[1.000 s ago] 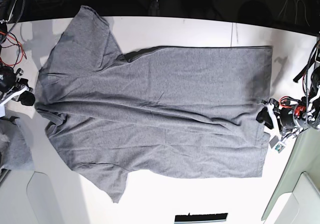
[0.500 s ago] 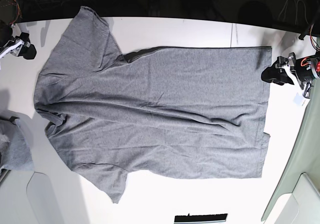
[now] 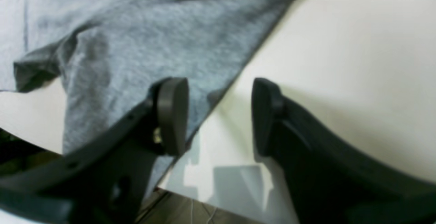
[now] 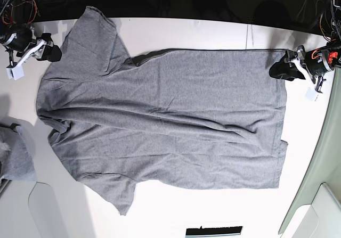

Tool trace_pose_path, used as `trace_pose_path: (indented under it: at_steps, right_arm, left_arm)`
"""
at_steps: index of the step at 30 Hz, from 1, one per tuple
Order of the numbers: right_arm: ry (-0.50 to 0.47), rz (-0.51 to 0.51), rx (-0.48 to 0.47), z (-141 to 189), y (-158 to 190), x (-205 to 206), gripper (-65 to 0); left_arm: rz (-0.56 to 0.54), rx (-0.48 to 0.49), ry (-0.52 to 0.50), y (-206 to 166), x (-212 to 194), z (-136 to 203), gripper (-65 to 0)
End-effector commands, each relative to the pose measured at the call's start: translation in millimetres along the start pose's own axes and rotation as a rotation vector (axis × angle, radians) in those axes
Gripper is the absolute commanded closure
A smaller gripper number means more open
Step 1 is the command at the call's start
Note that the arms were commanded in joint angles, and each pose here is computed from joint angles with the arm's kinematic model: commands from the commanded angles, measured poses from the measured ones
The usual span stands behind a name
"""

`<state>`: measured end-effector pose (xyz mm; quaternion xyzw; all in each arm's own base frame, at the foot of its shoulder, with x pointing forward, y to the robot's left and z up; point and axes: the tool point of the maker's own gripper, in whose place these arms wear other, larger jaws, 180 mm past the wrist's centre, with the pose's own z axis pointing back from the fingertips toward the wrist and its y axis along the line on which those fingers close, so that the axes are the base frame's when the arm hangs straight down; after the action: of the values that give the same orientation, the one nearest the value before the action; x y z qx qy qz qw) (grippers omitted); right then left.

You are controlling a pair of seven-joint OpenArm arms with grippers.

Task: Layout the t-shirt on the table in an organized manner, then fold the t-shirt properly
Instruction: 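Release the shirt and move both grippers to the shoulder corners, then grasp the shoulder edge with both grippers and fold it over the body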

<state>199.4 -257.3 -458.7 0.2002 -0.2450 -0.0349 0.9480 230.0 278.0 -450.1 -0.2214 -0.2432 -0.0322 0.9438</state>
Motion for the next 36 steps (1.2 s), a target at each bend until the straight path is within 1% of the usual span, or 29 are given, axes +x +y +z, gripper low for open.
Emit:
trace_pose_path:
  at_steps: [1,5,10,12,13,14,18,19,20,21,24,27,32,36]
  right_arm:
    - [-0.017,0.019,-0.008,5.5,-3.2,9.5,-30.8]
    - [-0.025,0.01,0.003,5.6,-1.2,10.8,-30.8]
    - [-0.042,-0.011,0.035,3.3,6.4,12.1,-30.5]
    - [-0.044,-0.022,0.046,0.0,10.8,9.9,-30.1]
    - [-0.044,-0.027,0.051,-1.7,13.2,8.4,-28.7]
    - [-0.044,-0.033,0.058,-3.8,16.1,6.8,-26.2]
    - [-0.048,-0.047,0.083,-9.6,25.7,2.9,-11.7]
    - [-0.051,-0.05,0.088,-10.8,27.6,2.8,-7.2]
    - [-0.053,-0.051,0.089,-11.5,28.5,3.4,-1.5]
    - [-0.054,-0.051,0.09,-11.6,28.8,4.1,0.0]
    - [-0.064,-0.043,0.085,-8.3,28.2,9.0,0.0]
    - [-0.057,-0.024,0.068,1.8,25.3,13.1,0.0]
    - [-0.125,-0.002,0.036,32.5,21.0,21.4,0.0]
    - [-0.144,0.017,0.027,53.4,25.0,17.9,0.0]
  left_arm:
    - [-0.021,0.025,0.005,8.4,6.1,9.3,-39.6]
    - [-0.008,0.041,0.026,14.3,3.9,15.1,-39.6]
    - [0.003,0.036,0.051,12.8,-6.3,14.2,-39.5]
    - [0.013,0.03,0.06,10.1,-13.5,11.6,-38.7]
    - [0.017,0.026,0.061,8.6,-15.8,10.3,-37.5]
    - [0.02,0.023,0.061,7.2,-17.4,8.9,-34.2]
    - [0.021,0.022,0.051,6.4,-17.3,7.4,-12.2]
    - [0.021,0.022,0.051,6.5,-17.2,7.6,-7.0]
    - [0.02,0.023,0.05,6.8,-16.8,7.9,-2.7]
    - [0.019,0.024,0.045,7.3,-15.7,8.4,0.0]
    - [-0.003,0.034,0.035,10.3,-8.2,14.3,0.0]
    - [-0.043,0.032,0.031,7.4,-2.5,24.8,0.0]
    - [-0.181,-0.005,0.051,-21.6,-2.2,40.3,0.0]
    - [-0.265,-0.034,0.026,-46.1,6.0,49.6,0.0]
